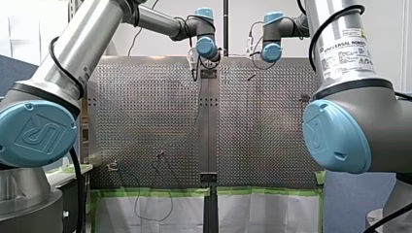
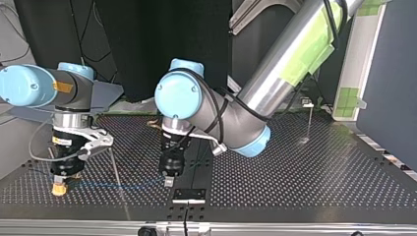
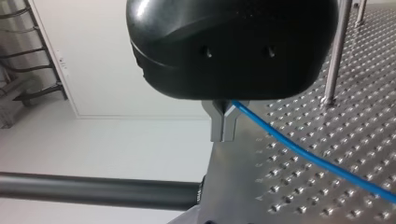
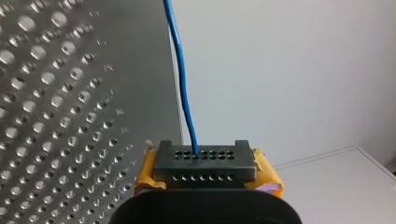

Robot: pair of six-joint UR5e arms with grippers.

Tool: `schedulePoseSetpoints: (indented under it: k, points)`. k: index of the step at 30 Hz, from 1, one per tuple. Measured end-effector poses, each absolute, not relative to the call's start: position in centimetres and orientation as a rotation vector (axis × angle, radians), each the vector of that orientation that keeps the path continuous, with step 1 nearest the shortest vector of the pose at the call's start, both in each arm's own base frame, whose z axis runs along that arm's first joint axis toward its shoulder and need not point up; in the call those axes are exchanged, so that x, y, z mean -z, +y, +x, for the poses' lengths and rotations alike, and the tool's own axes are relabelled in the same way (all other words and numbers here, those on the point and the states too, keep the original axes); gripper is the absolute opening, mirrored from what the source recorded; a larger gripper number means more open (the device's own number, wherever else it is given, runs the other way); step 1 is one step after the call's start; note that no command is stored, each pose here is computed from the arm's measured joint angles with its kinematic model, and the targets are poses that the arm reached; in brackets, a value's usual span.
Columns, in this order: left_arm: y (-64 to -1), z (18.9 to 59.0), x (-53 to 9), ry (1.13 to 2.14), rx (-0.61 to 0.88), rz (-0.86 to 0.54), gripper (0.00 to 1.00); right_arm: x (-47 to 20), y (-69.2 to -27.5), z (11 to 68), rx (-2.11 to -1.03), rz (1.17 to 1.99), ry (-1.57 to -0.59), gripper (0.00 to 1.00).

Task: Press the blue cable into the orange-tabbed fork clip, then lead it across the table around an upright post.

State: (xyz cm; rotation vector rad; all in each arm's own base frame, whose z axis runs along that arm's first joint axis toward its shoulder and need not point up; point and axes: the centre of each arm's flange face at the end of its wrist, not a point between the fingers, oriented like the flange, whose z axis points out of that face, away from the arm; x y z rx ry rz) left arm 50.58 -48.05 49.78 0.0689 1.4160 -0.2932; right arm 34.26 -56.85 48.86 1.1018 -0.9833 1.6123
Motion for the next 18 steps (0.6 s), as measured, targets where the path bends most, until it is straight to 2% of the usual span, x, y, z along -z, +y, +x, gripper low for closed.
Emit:
schedulePoseSetpoints:
  k: [7,18]
  points:
    - [-49.3,50.7,-47.8,1.448,0.319,0.094,0.00,-48.8,-57.8,32.2,-1.587,1.095,-1.001,0.00]
    - [-50.7,51.0,-46.8,1.441,0.421,0.101,0.00,-47.8,-59.4,29.0,-1.542,1.091,-1.027,0.00]
